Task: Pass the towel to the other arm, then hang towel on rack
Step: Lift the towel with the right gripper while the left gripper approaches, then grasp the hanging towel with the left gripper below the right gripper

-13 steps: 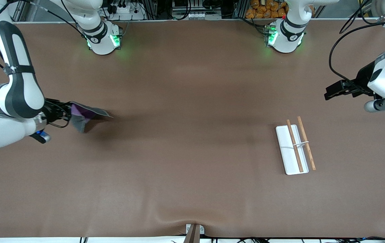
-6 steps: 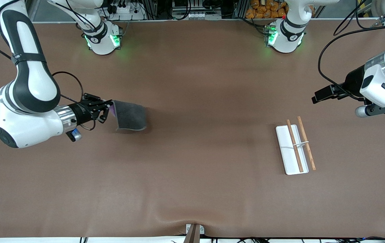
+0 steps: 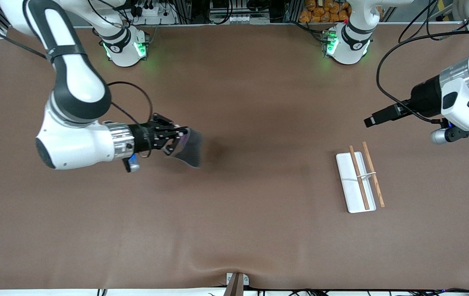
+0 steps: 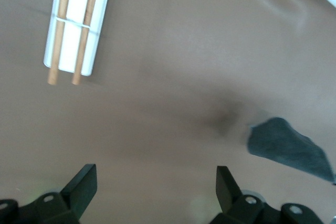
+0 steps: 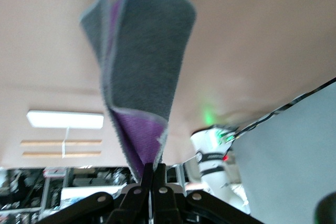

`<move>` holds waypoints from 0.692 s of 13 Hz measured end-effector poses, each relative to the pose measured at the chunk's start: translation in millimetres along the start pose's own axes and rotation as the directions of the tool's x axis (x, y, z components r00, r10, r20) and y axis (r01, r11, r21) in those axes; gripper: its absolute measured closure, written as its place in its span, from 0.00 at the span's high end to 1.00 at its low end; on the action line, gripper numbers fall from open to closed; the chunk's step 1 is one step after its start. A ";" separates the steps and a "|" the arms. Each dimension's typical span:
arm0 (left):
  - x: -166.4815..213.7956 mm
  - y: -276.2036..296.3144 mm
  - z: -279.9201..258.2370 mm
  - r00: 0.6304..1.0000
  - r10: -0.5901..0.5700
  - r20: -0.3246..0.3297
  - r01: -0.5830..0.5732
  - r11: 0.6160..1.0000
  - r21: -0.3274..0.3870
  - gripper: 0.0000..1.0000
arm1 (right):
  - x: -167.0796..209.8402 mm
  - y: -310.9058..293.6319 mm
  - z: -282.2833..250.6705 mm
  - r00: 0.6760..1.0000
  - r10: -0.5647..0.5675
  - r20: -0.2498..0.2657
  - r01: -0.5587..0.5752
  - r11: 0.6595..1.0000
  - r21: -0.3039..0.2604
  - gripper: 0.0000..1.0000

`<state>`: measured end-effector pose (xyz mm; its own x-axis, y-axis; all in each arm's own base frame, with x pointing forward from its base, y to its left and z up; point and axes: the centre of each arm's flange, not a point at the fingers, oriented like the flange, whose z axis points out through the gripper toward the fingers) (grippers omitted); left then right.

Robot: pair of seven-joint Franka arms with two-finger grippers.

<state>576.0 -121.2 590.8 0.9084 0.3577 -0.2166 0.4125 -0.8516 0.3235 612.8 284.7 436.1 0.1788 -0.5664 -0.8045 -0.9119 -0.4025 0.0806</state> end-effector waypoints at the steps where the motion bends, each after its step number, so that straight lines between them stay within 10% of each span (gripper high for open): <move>1: -1.3 5.7 5.2 1.000 -0.015 0.006 0.015 1.000 -0.004 1.00 | -10.1 -3.6 4.0 1.000 -0.002 0.029 0.002 1.000 0.023 0.01; 9: -12.2 55.4 58.0 0.993 -0.108 0.043 0.109 0.994 -0.026 1.00 | -89.6 -26.3 22.3 0.980 0.030 0.197 -0.070 0.977 0.203 0.01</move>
<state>583.7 -195.0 558.0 0.8548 0.4303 -0.2900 0.5105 -0.7975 0.3216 612.5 362.0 492.9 0.0754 -0.4253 -0.9019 -0.9781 -0.2075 0.0161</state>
